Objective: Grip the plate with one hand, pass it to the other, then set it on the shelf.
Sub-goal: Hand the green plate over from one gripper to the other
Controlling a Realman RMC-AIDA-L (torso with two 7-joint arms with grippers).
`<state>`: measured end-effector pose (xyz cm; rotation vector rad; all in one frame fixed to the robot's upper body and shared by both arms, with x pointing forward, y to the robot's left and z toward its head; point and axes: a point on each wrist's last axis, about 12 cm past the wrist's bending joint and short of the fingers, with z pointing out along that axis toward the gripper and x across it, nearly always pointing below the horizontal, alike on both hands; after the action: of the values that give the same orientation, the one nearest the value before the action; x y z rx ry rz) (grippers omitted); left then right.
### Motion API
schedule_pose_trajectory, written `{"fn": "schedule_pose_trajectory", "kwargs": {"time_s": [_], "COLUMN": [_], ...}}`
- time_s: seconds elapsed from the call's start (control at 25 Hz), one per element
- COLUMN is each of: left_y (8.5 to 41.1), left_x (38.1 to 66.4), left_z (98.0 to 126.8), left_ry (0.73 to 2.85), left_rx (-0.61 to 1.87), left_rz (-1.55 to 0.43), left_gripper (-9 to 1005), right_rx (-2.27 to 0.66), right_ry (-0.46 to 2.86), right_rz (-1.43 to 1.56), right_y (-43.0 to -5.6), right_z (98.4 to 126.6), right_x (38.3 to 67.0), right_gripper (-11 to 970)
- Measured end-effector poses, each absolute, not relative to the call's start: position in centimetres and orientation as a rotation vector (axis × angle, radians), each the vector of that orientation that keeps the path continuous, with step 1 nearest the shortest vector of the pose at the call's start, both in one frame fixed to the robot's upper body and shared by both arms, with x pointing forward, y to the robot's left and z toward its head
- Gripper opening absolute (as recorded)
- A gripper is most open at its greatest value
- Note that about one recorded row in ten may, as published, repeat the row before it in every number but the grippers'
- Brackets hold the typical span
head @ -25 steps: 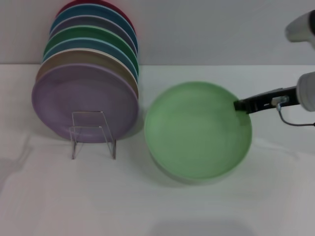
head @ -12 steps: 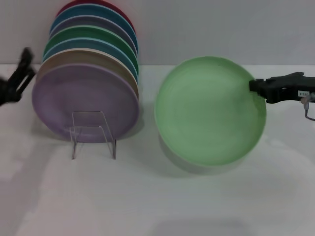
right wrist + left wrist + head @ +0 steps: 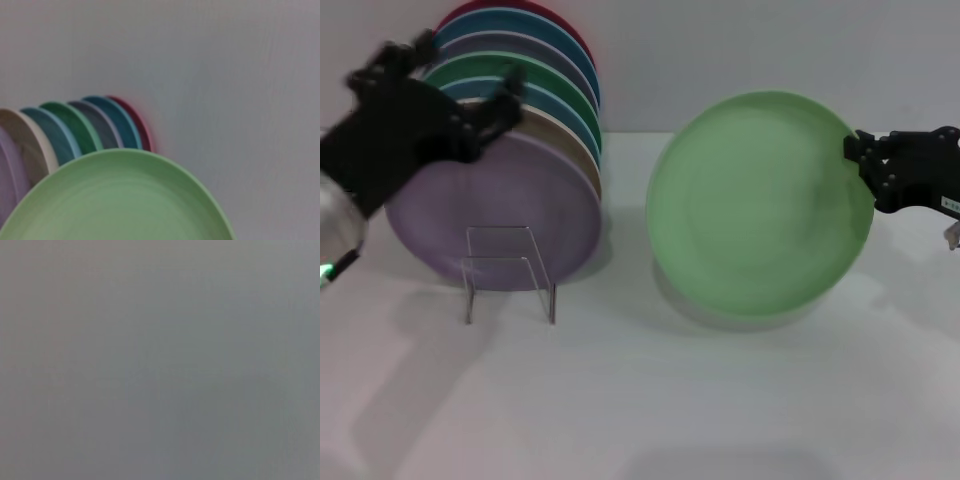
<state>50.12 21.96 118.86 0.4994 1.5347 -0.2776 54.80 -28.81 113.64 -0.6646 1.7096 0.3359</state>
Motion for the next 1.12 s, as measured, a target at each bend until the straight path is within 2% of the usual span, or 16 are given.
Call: {"fn": "schedule_pose_trajectory", "kwargs": {"time_s": [0.16,0.36,0.68,1.12], "left_y": [18.7,16.2,14.5,13.8], "left_x": [50.7,51.2,52.1,52.0], "left_z": [119.9,120.5,121.2,120.5], "left_ry": [1.679,1.732,1.784,1.812], "left_rx": [0.602,0.672,0.724,0.776], "left_rz": [-0.240,-0.220,-0.268,-0.313], "left_gripper": [851,845,835,822], "right_rx": [-0.687,-0.707,-0.759,-0.782], "right_ry": [1.637,1.607,1.584,1.574], "right_rz": [0.326,0.318,0.305,0.312], "right_y": [-29.2,-29.1,-29.1,-28.7], "right_z": [112.6,112.0,111.6,111.5], "right_x": [54.3,54.1,53.8,54.0], "right_gripper": [19,19,18,18]}}
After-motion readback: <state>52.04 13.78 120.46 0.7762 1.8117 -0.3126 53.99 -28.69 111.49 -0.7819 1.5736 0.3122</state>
